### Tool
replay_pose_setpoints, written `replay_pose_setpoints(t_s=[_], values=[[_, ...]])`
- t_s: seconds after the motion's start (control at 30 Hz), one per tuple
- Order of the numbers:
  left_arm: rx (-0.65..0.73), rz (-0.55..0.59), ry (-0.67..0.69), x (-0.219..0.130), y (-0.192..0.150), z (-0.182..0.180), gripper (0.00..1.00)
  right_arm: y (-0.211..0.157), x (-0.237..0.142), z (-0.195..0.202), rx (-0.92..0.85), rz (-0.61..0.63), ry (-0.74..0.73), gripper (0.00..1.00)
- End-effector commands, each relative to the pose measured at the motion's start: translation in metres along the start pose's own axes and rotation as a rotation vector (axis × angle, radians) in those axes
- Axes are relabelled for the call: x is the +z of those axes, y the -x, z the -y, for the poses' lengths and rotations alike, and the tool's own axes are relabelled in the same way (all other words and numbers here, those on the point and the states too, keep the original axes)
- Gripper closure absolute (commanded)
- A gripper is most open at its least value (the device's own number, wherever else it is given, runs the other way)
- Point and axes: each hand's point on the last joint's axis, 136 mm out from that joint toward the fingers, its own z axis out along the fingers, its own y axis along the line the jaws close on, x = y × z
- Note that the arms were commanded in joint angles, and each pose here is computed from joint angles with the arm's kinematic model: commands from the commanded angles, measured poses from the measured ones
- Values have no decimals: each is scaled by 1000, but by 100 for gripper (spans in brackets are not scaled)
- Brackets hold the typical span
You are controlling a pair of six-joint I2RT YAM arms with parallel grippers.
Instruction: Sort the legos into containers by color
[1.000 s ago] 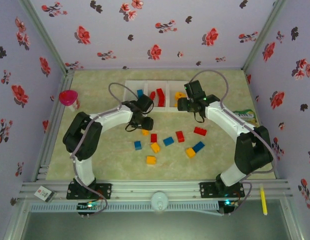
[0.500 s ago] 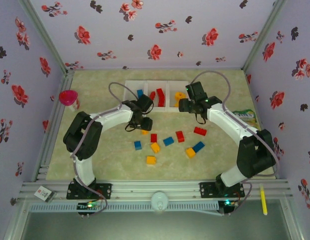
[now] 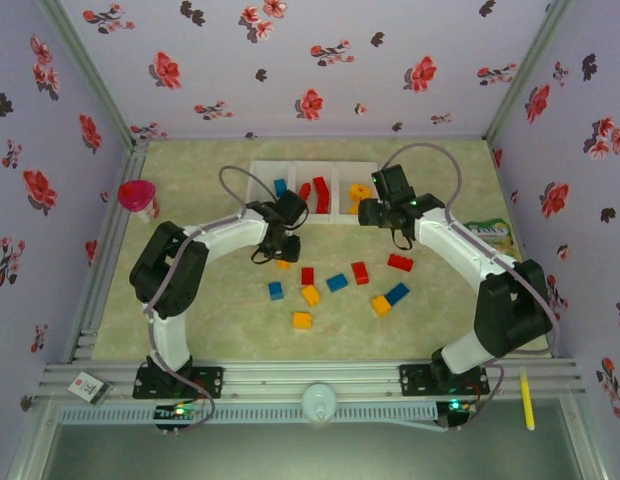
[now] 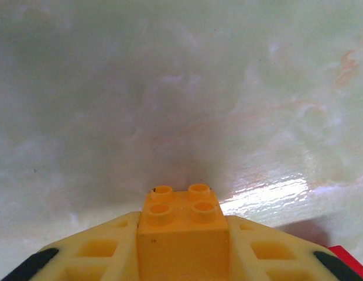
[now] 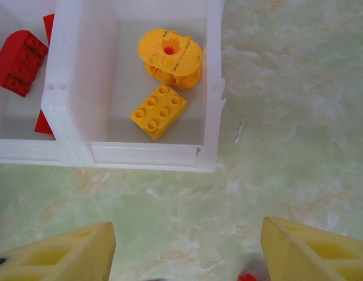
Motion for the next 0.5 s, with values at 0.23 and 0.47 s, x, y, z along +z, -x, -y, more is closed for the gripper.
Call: replay_pose_setpoints(t_s=[0.23,0.47], values=[[8,77,-19,-34,30,11,76,-1,-12,0,22,30,10,32],[60,197,-60,-83,76,29,77,-7,-21,6,31,49,8,32]])
